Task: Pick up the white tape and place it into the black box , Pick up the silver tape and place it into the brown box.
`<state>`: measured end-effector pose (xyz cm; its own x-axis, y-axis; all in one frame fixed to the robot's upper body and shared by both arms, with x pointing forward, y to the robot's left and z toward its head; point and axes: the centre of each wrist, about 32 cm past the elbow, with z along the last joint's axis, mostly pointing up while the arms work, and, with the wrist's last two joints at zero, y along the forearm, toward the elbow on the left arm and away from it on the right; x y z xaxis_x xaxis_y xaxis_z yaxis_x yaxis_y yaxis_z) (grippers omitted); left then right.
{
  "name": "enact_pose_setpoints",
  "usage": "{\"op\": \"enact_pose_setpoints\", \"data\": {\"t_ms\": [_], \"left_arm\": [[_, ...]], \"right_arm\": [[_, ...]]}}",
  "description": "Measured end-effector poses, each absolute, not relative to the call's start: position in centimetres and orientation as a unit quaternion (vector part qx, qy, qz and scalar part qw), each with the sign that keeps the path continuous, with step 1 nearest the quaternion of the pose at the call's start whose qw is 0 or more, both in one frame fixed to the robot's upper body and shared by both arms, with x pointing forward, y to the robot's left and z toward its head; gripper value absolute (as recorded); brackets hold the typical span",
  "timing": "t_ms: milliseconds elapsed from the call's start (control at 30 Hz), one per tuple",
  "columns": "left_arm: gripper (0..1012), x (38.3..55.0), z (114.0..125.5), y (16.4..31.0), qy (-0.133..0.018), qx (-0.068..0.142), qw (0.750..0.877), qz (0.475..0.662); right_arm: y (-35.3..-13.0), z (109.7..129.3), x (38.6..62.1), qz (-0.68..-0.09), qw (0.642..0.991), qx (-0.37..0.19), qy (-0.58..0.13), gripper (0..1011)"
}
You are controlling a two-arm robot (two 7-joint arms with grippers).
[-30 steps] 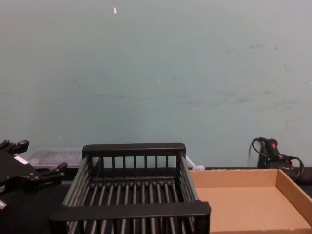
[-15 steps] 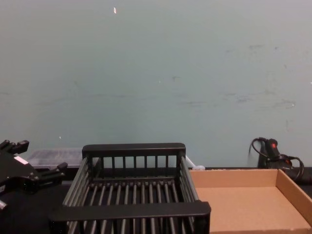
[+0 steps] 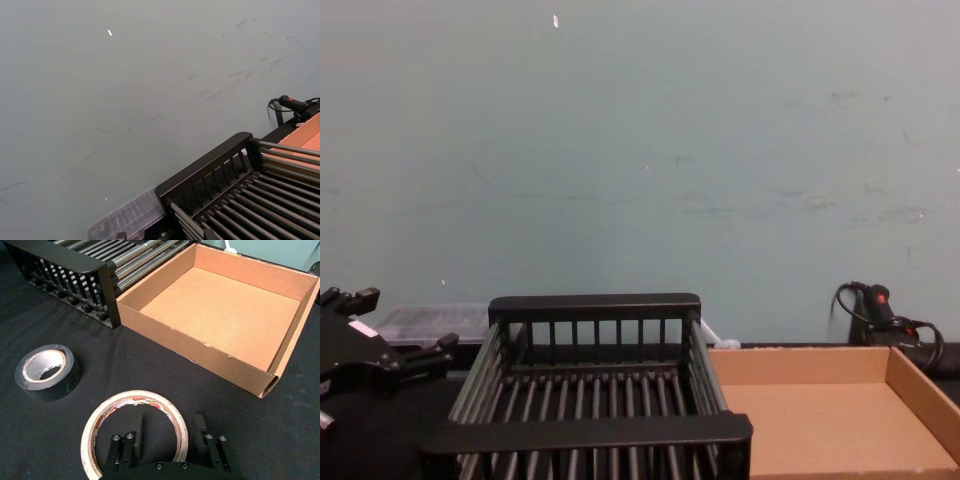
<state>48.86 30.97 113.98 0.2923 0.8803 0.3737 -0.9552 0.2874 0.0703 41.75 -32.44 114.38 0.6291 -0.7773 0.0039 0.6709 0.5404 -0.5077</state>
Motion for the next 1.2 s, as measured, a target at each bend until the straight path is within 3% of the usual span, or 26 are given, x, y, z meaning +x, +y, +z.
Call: {"op": "enact_pose_setpoints", "data": {"t_ms": [300,433,600,1200], "left_arm": [[1001,48.86,113.98,30.97,-0.132,0.141,0.791,0.58],[1001,48.86,113.98,30.97,-0.132,0.142,0.791,0.58],[1001,48.86,113.98,30.97,-0.132,0.141,0.791,0.58],[1001,48.86,113.98,30.96,-0.132,0.141,0.791,0.58]], "right_arm": [[-32.44,114.38,41.75,-0.416,0.87,-0.238,0.112,386],[-32.45,114.38,41.75,-0.416,0.87,-0.238,0.112,218],[-32.44,114.38,41.75,-0.416,0.87,-0.238,0.112,95],[-32.44,114.38,41.75,-0.416,0.87,-0.238,0.112,86]]}}
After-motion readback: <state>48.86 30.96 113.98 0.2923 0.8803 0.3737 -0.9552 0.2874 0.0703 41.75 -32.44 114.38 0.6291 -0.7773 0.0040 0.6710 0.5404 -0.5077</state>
